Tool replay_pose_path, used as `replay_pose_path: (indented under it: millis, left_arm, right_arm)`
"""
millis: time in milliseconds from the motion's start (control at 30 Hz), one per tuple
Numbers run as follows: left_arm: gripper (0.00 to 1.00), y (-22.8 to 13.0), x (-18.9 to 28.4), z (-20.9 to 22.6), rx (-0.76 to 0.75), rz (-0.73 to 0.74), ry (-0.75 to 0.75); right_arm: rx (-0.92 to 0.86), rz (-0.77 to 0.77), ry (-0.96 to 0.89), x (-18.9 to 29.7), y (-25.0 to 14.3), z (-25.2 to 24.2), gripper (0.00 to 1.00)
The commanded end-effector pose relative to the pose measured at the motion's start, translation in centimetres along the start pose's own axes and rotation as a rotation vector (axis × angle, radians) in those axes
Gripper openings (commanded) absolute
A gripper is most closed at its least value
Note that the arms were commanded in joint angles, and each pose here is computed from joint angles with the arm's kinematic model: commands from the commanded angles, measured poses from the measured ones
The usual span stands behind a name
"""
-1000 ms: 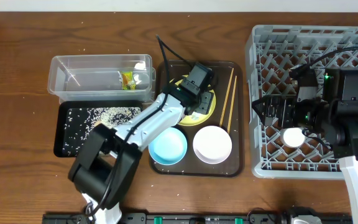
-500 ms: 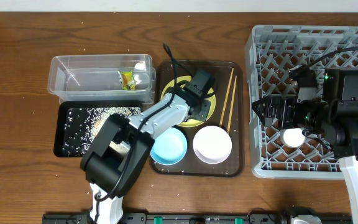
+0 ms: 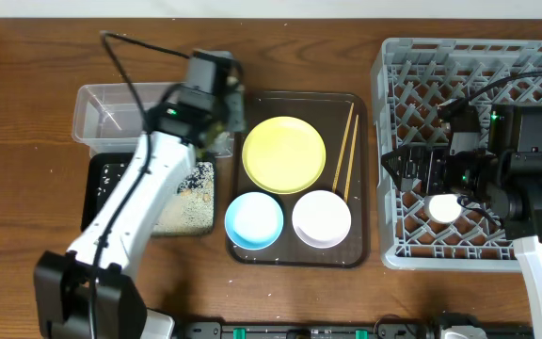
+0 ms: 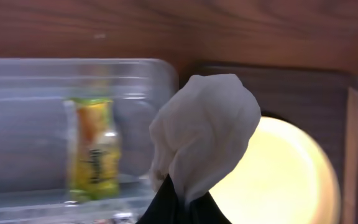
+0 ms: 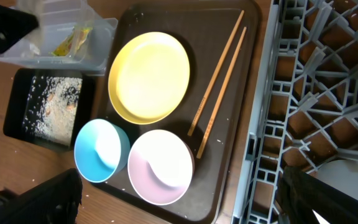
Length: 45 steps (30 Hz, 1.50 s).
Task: Sort waste into correct bins and load items into the dishwasher rack
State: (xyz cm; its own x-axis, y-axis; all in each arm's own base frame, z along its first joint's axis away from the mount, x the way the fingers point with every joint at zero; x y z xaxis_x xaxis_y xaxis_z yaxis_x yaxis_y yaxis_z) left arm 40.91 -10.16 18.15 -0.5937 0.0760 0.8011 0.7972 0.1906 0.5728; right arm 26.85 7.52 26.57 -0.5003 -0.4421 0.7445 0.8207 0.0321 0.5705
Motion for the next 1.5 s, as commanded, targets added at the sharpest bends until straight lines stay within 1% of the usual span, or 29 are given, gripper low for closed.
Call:
replay_pose_path:
  millis: [0, 33, 67, 100, 133, 167, 267, 400, 467, 533, 567, 700, 867, 1000, 1100, 1167, 1200, 1333, 1467]
  left_arm:
    - [0.22, -0.5, -3.2, 2.6, 0.027, 0.038, 0.074]
    - [0.39, -0.2, -3.5, 3.0, 0.039, 0.033, 0.078]
    - [0.59, 0.1, -3.6, 3.4, 0.048, 0.025, 0.081]
    - [0.69, 0.3, -3.6, 3.8, 0.057, 0.021, 0.083]
    - [0.73, 0.5, -3.4, 3.8, 0.061, 0.017, 0.074]
    - [0.75, 0.6, -3.0, 3.6, 0.063, 0.018, 0.059]
    - [0.75, 0.7, -0.4, 2.9, 0.059, 0.014, 0.023]
    - [0.76, 0.4, 5.0, 2.0, 0.032, -0.019, -0.009]
    - [0.76, 0.1, 8.2, 1.5, 0.011, -0.052, -0.036]
    - [0.78, -0.2, 11.6, 1.1, -0.034, -0.098, -0.067]
    - [0.84, -0.4, 13.3, 1.0, -0.047, -0.124, -0.082]
    - [0.85, -0.7, 18.9, 0.9, -0.05, -0.236, -0.154]
    - [0.88, -0.9, 23.7, 1.5, -0.04, -0.364, -0.206]
    - [0.89, -1.2, 26.3, 2.0, -0.035, -0.433, -0.234]
    - [0.9, -2.3, 27.1, 2.5, -0.035, -0.43, -0.232]
    - [0.9, -2.6, 27.7, 3.6, -0.045, -0.455, -0.181]
    - [0.93, -2.7, 27.9, 4.1, -0.046, -0.47, -0.157]
    - [0.94, -3.2, 27.7, 5.4, -0.015, -0.523, -0.137]
    - [0.94, -3.3, 26.1, 6.6, 0.028, -0.639, -0.133]
  right_arm:
    - [0.014, 0.008, 0.019, -0.2, -0.2, 0.5, 0.99]
    - [0.014, 0.007, 0.018, -0.2, -0.2, 0.5, 0.99]
    - [0.014, 0.007, 0.019, -0.2, -0.2, 0.5, 0.99]
    - [0.014, 0.007, 0.018, -0.1, -0.2, 0.5, 0.99]
    - [0.014, 0.008, 0.019, -0.2, -0.2, 0.5, 0.99]
    - [0.013, 0.009, 0.019, -0.2, -0.2, 0.5, 0.99]
    - [0.012, 0.01, 0.018, -0.1, -0.2, 0.5, 0.99]
    - [0.018, 0.0, 0.017, -0.2, 0.0, 0.4, 0.99]
    - [0.025, -0.018, -0.015, -0.1, 0.4, 0.0, 0.99]
    - [0.037, -0.044, -0.02, -0.1, 1.0, -0.1, 0.99]
    - [0.037, -0.044, -0.019, -0.1, 1.0, -0.1, 0.99]
    - [0.035, -0.041, -0.019, -0.1, 1.0, -0.1, 0.99]
    - [0.035, -0.041, -0.019, -0.1, 1.0, -0.1, 0.99]
    - [0.035, -0.041, -0.019, -0.1, 1.0, -0.1, 0.99]
    - [0.035, -0.041, -0.019, -0.1, 1.0, -0.1, 0.99]
    - [0.035, -0.041, -0.019, -0.1, 1.0, -0.1, 0.99]
    - [0.035, -0.041, -0.019, -0.1, 1.0, -0.1, 0.99]
    - [0.035, -0.041, -0.019, -0.1, 1.0, -0.1, 0.99]
    - [0.035, -0.041, -0.019, -0.1, 1.0, -0.1, 0.99]
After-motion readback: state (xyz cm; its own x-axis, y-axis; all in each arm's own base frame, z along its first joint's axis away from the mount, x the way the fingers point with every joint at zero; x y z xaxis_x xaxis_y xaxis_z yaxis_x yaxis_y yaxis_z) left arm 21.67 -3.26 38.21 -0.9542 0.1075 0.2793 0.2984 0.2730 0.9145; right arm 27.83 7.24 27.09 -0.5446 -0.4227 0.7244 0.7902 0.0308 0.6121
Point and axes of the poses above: each gripper's point midway between its finger pads, its own x axis back along the fingers, its own z axis along the line the jaws close on, y = z × x, the point moved 2 cm from there along x, back along the fingers, and after that the axes turned 7 degrees about x, right-handed, at the moved point
